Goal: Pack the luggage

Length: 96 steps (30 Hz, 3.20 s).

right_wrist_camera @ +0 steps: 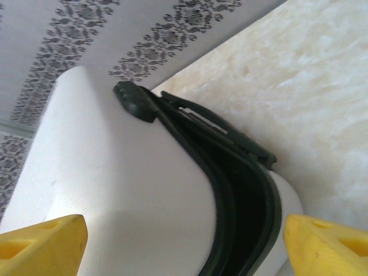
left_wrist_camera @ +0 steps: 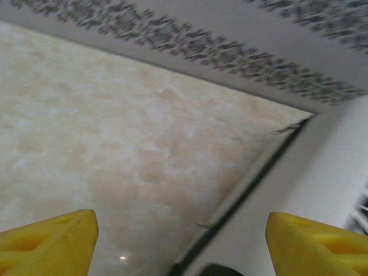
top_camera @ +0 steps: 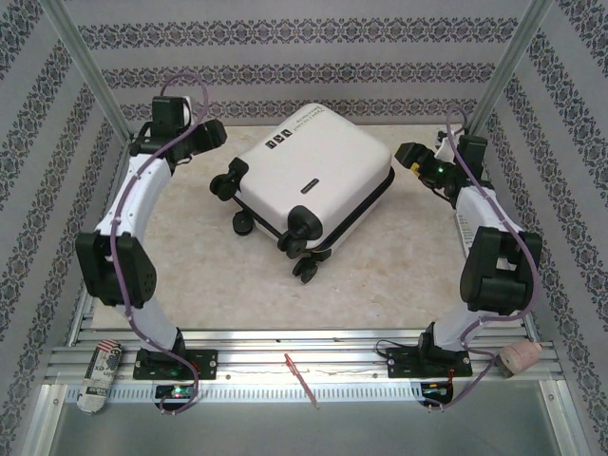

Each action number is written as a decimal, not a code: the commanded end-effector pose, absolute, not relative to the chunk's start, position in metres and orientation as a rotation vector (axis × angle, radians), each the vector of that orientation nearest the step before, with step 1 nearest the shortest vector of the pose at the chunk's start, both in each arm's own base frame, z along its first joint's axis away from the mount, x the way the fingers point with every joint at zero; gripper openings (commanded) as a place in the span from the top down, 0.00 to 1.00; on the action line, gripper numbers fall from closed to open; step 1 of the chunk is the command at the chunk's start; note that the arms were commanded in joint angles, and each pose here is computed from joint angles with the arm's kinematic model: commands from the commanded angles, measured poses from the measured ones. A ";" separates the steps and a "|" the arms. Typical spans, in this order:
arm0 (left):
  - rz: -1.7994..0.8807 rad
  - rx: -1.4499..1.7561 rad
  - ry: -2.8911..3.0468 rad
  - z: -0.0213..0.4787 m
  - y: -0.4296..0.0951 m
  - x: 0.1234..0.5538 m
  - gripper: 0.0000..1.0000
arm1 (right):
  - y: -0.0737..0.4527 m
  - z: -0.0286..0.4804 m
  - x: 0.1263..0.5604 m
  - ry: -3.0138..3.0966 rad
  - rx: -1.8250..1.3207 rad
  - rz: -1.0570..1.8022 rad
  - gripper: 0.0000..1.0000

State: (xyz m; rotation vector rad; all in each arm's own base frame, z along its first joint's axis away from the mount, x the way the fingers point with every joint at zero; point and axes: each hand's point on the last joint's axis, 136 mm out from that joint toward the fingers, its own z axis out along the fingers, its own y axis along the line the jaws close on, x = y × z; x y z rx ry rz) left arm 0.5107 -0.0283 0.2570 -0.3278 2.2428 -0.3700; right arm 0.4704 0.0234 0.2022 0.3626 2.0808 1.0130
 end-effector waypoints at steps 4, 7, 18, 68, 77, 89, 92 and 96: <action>-0.375 -0.375 2.450 0.190 -0.016 0.522 0.27 | 0.036 0.216 0.453 1.957 0.315 1.160 0.08; -0.391 -0.405 2.489 0.166 -0.018 0.527 0.29 | 0.042 0.209 0.445 1.947 0.291 1.173 0.05; -0.457 -0.355 2.582 0.123 -0.057 0.519 0.32 | 0.073 0.183 0.461 1.976 0.229 1.302 0.04; -0.410 -0.175 2.154 0.277 -0.114 0.409 0.18 | 0.081 0.280 0.500 1.949 0.059 1.186 0.09; -0.510 -0.223 2.182 0.281 -0.060 0.510 0.19 | 0.069 0.247 0.405 2.099 0.127 0.947 0.07; -0.573 -0.394 2.303 0.212 -0.019 0.576 0.27 | 0.119 0.239 0.314 2.140 0.085 1.039 0.05; -0.591 -0.425 2.315 0.197 -0.020 0.575 0.27 | 0.134 0.232 0.308 2.171 0.053 1.072 0.05; -0.620 -0.452 2.330 0.180 -0.026 0.568 0.29 | 0.148 0.222 0.316 2.199 0.010 1.087 0.05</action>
